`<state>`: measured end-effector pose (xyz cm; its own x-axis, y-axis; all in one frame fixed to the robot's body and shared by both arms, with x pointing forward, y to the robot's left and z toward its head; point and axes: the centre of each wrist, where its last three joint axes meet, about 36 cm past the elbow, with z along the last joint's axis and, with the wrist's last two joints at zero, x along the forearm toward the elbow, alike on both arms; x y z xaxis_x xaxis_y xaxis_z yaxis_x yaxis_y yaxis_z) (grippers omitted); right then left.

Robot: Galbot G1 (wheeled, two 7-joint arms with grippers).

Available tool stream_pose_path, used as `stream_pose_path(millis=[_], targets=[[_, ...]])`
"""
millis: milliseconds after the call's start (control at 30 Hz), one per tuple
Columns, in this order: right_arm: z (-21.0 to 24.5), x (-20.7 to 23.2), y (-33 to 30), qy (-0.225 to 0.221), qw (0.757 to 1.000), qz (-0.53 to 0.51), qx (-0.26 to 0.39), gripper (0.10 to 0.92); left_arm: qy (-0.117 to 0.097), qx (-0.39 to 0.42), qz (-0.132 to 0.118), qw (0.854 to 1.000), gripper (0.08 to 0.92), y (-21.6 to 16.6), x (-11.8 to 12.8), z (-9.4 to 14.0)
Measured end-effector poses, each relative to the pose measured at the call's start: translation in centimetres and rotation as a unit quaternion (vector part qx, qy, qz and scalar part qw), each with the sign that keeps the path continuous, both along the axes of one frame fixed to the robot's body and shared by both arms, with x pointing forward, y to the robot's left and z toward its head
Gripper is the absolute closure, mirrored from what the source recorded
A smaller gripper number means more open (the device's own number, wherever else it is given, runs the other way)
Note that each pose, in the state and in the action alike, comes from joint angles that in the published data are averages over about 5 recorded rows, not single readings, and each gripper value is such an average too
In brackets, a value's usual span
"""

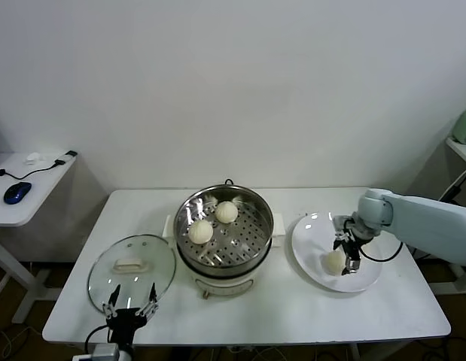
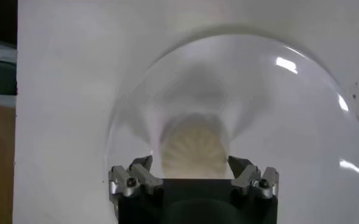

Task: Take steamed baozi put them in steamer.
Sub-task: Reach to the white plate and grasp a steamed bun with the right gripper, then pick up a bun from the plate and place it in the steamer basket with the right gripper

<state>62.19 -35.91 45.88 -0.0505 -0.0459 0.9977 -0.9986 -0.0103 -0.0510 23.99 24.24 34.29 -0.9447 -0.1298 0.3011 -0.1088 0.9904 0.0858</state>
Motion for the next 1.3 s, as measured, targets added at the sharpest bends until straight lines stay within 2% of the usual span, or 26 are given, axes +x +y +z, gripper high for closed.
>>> stream_pose_path(millis=[233, 467, 633, 833, 967, 1067, 1300], targets=[[-0.1, 0.0, -0.2, -0.004, 1.000, -0.002, -0.003, 0.383, 0.000, 0.000, 0.000, 1.000, 0.177, 0.0, 0.1, 0.0], [2.3, 0.6, 0.3, -0.010, 1.000, 0.010, 0.002, 0.411, -0.001, 0.001, -0.003, 1.000, 0.177, -0.2, 0.1, 0.2], [8.4, 2.9, 2.0, -0.034, 0.998, 0.047, 0.008, 0.411, -0.001, 0.004, -0.007, 1.000, 0.177, -0.3, 0.0, 0.5], [19.5, 5.4, 8.0, -0.082, 0.986, 0.140, 0.028, 0.411, 0.000, 0.010, -0.014, 1.000, 0.177, -0.4, -0.2, 0.6], [25.3, 5.1, 14.5, -0.106, 0.965, 0.237, 0.048, 0.411, 0.001, 0.013, -0.015, 1.000, 0.177, -0.4, -0.3, 0.6], [27.6, 4.0, 19.5, -0.108, 0.939, 0.321, 0.058, 0.411, 0.001, 0.014, -0.014, 1.000, 0.177, -0.4, -0.4, 0.7], [26.4, 1.1, 27.7, -0.078, 0.859, 0.503, 0.053, 0.411, 0.002, 0.018, -0.011, 1.000, 0.177, -0.1, -0.8, 0.9]])
